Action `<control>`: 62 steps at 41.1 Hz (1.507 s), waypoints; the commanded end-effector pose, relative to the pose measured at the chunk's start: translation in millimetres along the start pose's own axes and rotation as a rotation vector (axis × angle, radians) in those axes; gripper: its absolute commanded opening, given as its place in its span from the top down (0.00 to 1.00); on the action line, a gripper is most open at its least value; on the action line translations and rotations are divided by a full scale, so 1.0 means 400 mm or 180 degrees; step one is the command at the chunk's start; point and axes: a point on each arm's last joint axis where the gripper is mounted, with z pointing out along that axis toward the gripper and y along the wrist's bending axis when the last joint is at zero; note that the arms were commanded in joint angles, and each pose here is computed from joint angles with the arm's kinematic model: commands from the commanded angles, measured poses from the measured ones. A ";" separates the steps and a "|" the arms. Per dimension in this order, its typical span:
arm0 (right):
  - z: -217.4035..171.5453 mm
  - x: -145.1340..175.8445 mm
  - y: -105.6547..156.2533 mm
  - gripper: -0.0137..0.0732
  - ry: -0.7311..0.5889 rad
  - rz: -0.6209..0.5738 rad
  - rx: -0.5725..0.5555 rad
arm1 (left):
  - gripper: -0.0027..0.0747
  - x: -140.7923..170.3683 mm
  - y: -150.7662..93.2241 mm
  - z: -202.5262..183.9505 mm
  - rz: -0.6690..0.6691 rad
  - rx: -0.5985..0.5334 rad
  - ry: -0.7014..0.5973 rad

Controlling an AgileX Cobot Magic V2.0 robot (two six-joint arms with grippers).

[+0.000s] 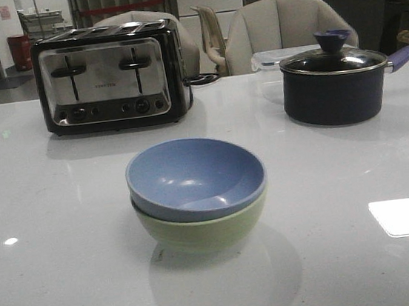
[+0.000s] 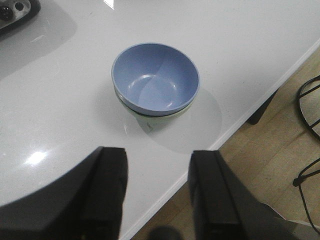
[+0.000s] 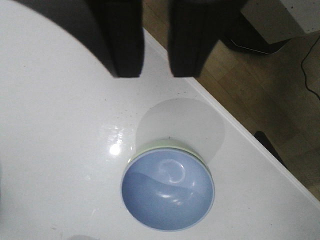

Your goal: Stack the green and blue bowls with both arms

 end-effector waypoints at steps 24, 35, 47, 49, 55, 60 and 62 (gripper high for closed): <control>-0.014 -0.029 -0.002 0.80 -0.0264 -0.0035 0.0037 | 0.84 -0.032 0.003 -0.015 -0.0016 -0.0081 -0.0300; -0.014 -0.029 -0.002 0.80 -0.0264 -0.0035 0.0037 | 0.84 -0.031 0.003 -0.021 -0.0012 -0.0108 -0.0331; -0.014 -0.029 -0.002 0.80 -0.0264 -0.0035 0.0037 | 0.84 0.038 0.037 -0.152 -0.0235 -0.1400 -0.1330; -0.014 -0.029 -0.002 0.80 -0.0264 -0.0035 0.0037 | 0.84 0.065 0.036 -0.161 -0.0255 -0.1650 -0.1516; -0.014 -0.029 -0.002 0.80 -0.0264 -0.0035 0.0037 | 0.84 0.146 0.029 -0.154 -0.0335 -0.2091 -0.1729; -0.014 -0.029 -0.002 0.80 -0.0264 -0.0035 0.0037 | 0.84 0.209 0.028 -0.127 -0.0405 -0.2286 -0.1809; -0.014 -0.029 -0.002 0.80 -0.0264 -0.0035 0.0037 | 0.84 0.234 0.031 -0.112 -0.0432 -0.2325 -0.1841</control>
